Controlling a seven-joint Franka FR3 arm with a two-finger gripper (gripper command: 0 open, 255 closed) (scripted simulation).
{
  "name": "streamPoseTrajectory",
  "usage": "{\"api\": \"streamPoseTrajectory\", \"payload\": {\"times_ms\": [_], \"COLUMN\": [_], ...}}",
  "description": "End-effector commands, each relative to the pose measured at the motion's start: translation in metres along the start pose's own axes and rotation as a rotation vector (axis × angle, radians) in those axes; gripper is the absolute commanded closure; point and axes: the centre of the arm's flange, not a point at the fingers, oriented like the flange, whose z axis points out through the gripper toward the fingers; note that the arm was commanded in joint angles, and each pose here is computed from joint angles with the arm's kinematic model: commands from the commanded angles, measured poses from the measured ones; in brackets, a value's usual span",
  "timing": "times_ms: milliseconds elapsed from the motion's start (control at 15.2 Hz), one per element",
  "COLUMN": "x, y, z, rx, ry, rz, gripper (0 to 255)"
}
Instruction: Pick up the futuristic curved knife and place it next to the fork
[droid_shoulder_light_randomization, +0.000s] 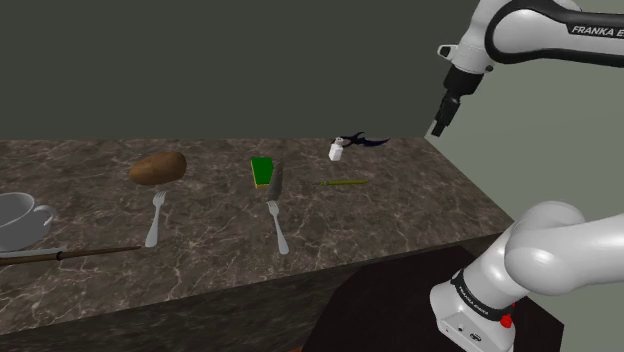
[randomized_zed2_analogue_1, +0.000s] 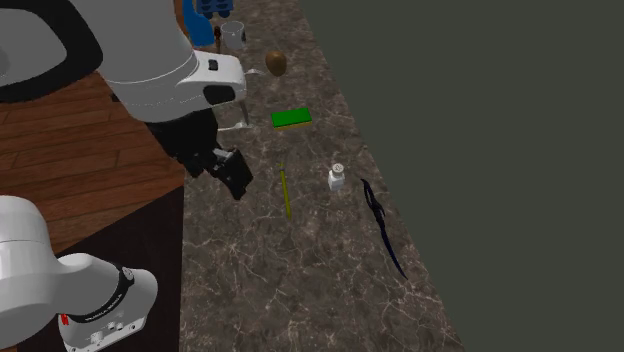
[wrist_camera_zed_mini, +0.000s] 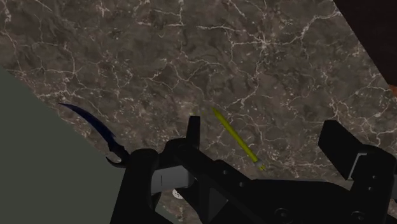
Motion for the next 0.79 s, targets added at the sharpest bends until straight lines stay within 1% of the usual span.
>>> {"api": "streamPoseTrajectory", "payload": {"times_ms": [0,330,726], "x": [0.006,0.022,0.051], "y": [0.023,0.078,0.14], "z": [0.017,0.054,0.099], "rx": [0.007,0.029,0.054], "ry": [0.007,0.022,0.041], "rz": [-0.053,-0.177,-0.326], "gripper": [0,0,0]}}
